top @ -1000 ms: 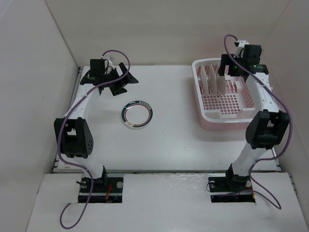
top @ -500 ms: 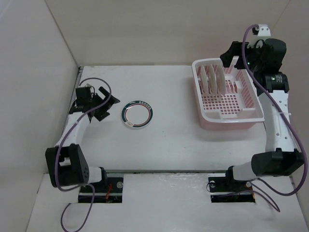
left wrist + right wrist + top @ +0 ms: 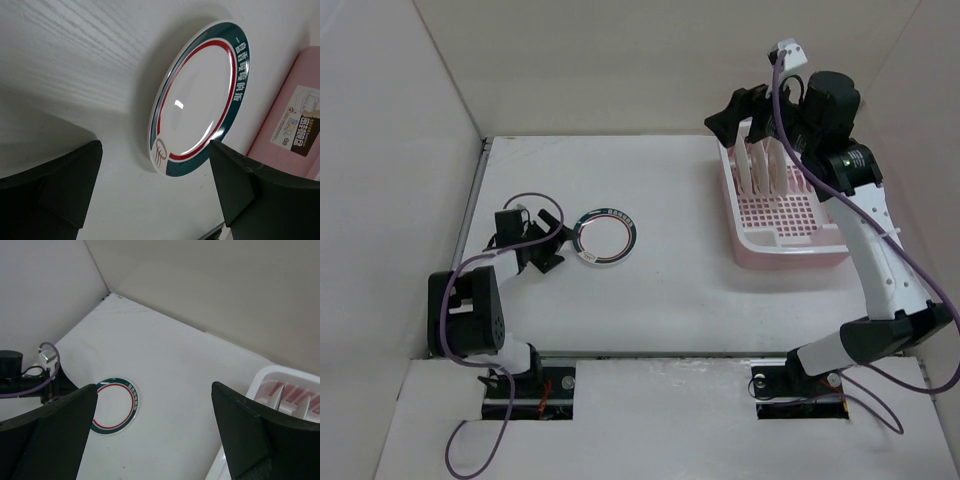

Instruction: Load the plates into the dish rack

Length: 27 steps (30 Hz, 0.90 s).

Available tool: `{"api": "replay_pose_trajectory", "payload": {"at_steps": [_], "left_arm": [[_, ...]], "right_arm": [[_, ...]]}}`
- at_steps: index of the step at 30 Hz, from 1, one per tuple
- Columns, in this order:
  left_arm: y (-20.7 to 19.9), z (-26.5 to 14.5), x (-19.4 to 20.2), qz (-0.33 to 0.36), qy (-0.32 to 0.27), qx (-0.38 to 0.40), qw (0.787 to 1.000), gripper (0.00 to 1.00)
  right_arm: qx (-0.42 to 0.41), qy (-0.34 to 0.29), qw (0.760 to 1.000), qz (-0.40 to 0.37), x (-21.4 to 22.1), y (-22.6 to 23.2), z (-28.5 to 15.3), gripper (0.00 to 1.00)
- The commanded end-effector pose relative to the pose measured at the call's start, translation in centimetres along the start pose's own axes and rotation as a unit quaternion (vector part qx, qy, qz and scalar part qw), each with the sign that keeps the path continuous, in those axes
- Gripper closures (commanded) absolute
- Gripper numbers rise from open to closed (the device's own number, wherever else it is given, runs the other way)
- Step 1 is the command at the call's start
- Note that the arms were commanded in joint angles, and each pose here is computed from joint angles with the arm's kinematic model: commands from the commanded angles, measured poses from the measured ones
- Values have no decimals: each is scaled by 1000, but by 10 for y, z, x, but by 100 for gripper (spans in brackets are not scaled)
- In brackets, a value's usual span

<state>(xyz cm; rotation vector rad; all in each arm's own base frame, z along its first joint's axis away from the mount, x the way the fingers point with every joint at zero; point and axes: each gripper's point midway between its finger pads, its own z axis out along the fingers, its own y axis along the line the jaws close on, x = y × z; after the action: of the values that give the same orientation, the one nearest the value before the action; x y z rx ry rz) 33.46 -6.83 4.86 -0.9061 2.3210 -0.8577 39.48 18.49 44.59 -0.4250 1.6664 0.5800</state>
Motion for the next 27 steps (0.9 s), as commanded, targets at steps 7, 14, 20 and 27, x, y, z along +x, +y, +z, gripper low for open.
{"api": "replay_pose_trajectory", "payload": {"at_steps": [7, 14, 20, 27], "left_arm": [[8, 19, -4, -28, 1, 11, 1000, 29], [-3, 37, -13, -34, 5, 17, 999, 39], [-4, 48, -14, -51, 13, -15, 998, 51], [-3, 48, -26, -64, -6, -38, 997, 72]], "right_arm": [[-39, -71, 996, -31, -54, 32, -22, 0], [-43, -75, 996, -37, -58, 37, -30, 0], [-39, -80, 995, -43, -62, 38, -39, 0], [-30, -92, 994, -51, -71, 40, -53, 0]]}}
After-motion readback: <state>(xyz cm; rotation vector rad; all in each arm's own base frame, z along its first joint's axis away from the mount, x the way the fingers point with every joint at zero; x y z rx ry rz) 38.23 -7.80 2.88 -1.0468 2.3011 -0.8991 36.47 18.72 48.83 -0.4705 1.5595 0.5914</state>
